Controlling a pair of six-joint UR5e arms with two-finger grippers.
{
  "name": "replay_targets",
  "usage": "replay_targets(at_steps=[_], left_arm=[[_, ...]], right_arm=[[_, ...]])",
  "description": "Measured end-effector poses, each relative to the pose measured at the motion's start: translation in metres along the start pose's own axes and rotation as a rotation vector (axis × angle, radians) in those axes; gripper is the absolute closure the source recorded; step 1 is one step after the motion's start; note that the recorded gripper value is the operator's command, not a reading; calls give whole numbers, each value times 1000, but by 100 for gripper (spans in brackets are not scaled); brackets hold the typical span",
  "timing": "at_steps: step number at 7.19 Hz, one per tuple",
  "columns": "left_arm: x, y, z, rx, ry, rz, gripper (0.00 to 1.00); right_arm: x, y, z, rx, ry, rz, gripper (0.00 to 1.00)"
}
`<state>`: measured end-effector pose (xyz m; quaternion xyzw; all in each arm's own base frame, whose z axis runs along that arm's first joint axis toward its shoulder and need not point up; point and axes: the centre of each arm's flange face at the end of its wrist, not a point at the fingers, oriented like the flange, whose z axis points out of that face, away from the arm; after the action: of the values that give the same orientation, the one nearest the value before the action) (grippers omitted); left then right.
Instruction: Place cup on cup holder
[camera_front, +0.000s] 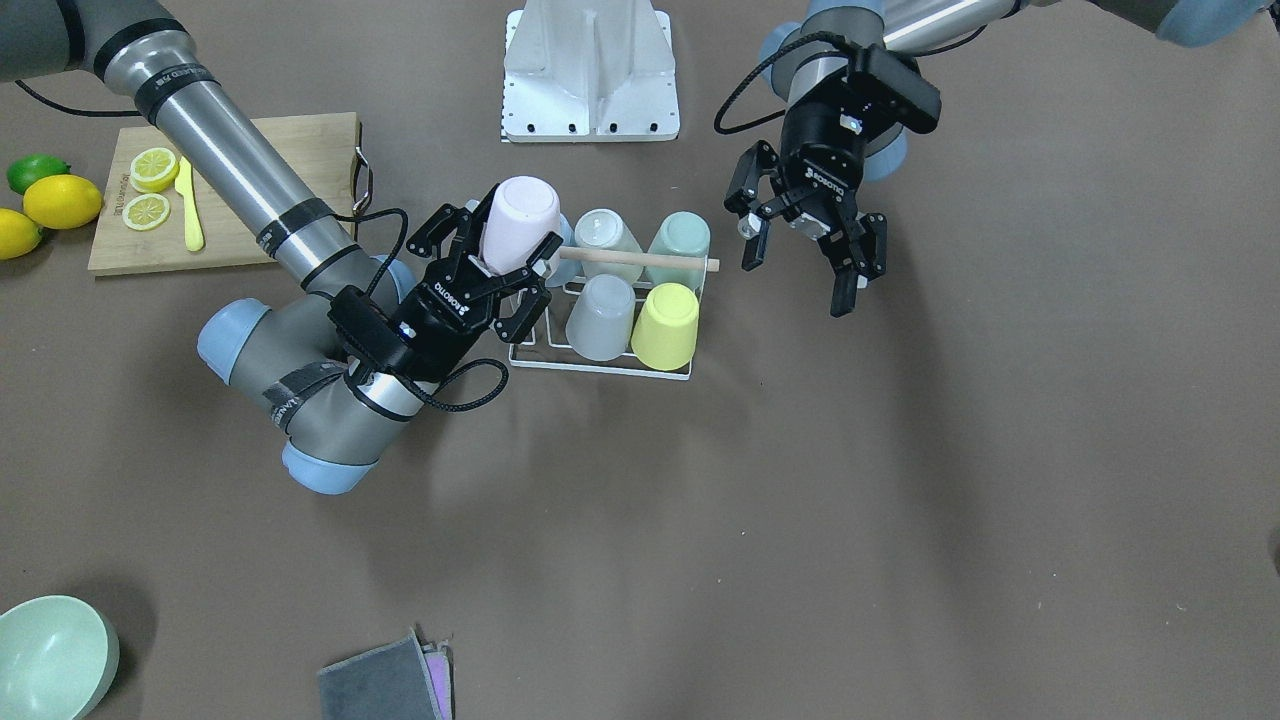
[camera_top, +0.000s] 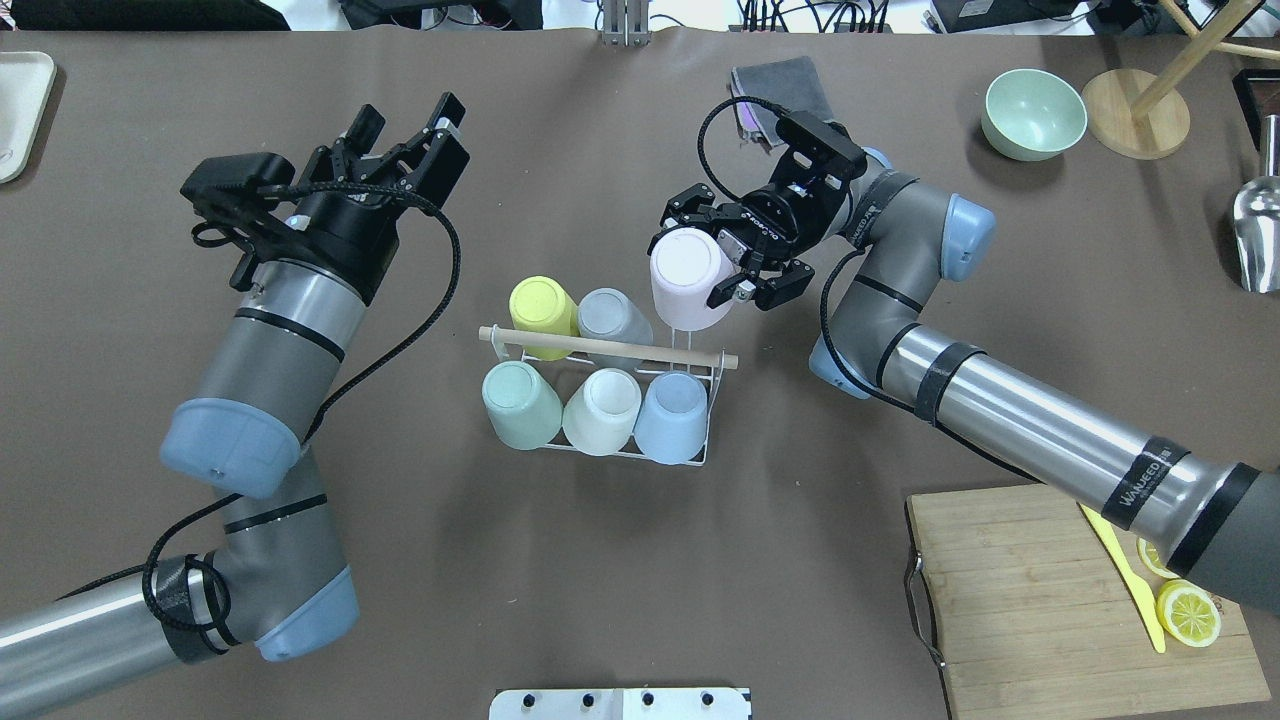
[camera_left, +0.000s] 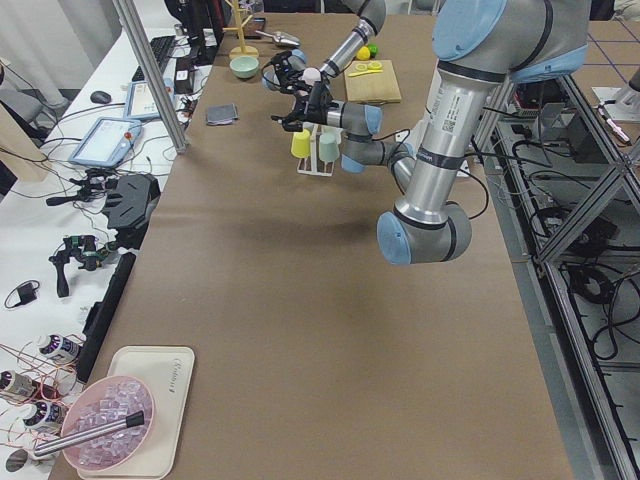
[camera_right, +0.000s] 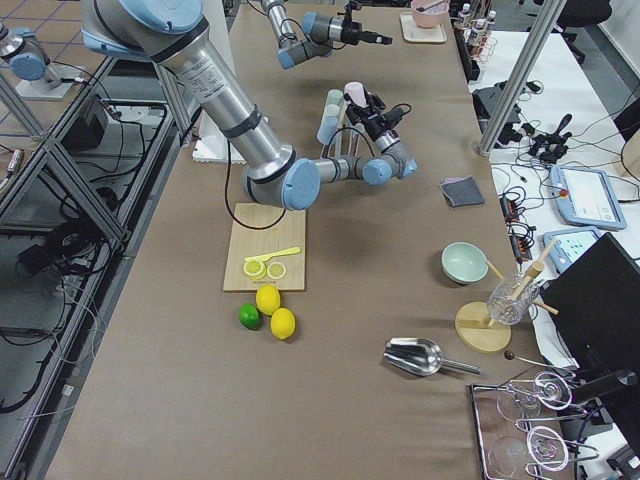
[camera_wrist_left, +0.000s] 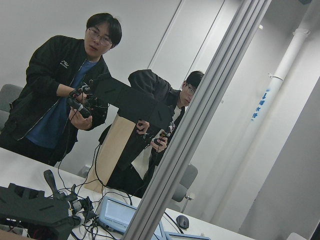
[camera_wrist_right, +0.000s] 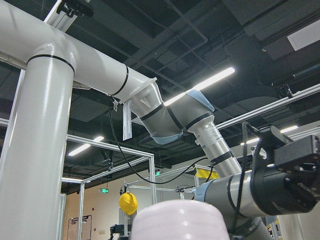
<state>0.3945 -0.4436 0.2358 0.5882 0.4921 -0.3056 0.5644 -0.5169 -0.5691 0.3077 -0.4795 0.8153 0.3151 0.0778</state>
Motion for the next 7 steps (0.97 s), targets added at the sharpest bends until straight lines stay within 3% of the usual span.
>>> replay_targets(at_steps=[4,7], left_arm=[[-104,-11,48,-81,-80,139,3],[-221,-30,52,-273,-148,224,3]], right_arm=[[7,-15,-5,-14,4,-14,69],[8,-17,-5,-21,3,-18,69]])
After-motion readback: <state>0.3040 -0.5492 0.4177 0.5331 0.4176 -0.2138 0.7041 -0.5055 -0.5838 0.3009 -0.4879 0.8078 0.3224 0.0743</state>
